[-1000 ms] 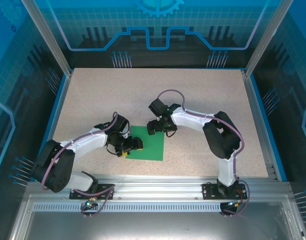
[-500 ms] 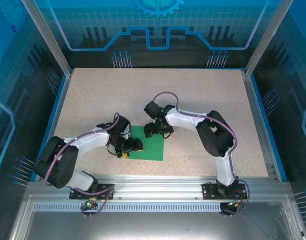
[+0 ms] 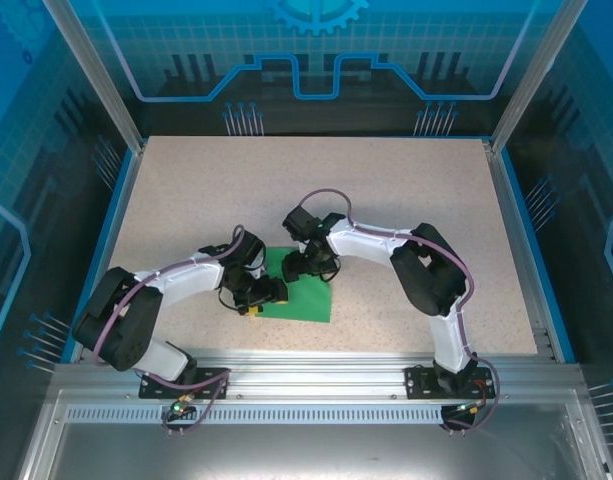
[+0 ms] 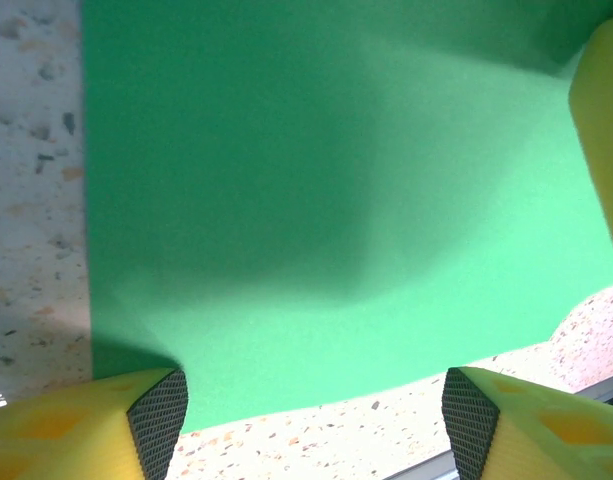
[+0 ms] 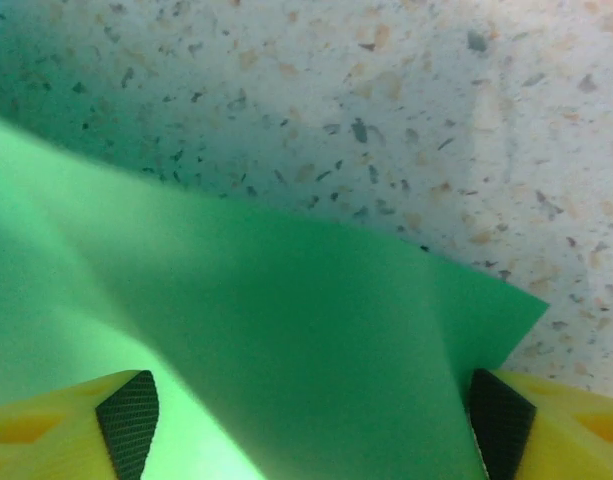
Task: Fold a paper plane with a square sheet of paper (fold left side to right side)
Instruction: Pick up the square sheet of paper from the center of the table.
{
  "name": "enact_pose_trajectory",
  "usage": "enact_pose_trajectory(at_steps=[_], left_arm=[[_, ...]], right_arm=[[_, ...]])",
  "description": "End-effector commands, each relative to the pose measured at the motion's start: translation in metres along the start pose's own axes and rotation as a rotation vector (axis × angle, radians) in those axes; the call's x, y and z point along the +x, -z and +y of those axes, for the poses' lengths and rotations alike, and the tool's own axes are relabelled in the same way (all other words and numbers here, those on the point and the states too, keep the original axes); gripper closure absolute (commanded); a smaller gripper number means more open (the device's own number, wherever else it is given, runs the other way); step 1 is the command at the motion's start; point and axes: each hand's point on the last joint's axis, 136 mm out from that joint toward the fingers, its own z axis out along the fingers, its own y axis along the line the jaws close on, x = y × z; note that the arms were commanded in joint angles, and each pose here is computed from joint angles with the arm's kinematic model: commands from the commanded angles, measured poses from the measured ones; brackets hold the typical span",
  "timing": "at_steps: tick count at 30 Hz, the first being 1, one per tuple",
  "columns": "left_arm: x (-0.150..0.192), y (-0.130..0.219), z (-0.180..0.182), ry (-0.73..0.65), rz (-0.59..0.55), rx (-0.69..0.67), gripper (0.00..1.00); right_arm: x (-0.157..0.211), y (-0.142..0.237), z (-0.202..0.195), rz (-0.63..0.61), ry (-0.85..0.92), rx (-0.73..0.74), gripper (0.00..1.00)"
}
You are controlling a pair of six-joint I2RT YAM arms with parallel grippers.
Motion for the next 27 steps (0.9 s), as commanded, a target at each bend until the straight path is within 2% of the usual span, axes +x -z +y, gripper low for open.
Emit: enact_pose_trajectory(at_steps=[1, 7, 9, 15, 20, 23, 27], left_arm=[[0.005, -0.007, 0.011, 0.01, 0.012, -0.055, 0.26], [0.0, 0.003, 0.005, -0.006, -0.026, -0.042, 0.25], [-0.002, 0.01, 0.001, -0.023, -0.051, -0.036, 0.22], [-0.016, 0.048, -0.012, -0.09, -0.152, -0.005, 0.15], [-0.039, 0.09, -0.018, -0.053, -0.251, 0.146, 0.14], [-0.053, 0.119, -0.028, -0.093, -0.325, 0.231, 0.14], [-0.061, 0.158, -0.063, -0.243, -0.399, 0.339, 0.14]], right_arm=[[0.014, 0.0, 0.011, 0.048, 0.021, -0.03, 0.27], [0.01, 0.006, 0.002, 0.018, 0.01, -0.042, 0.58], [0.008, 0.009, 0.001, 0.0, 0.017, -0.057, 0.62], [-0.007, 0.036, -0.004, -0.114, 0.04, -0.183, 0.72], [-0.019, 0.074, -0.015, -0.249, 0.051, -0.341, 0.79], [-0.024, 0.108, -0.026, -0.341, 0.093, -0.41, 0.79], [-0.032, 0.167, -0.051, -0.491, 0.114, -0.493, 0.79]])
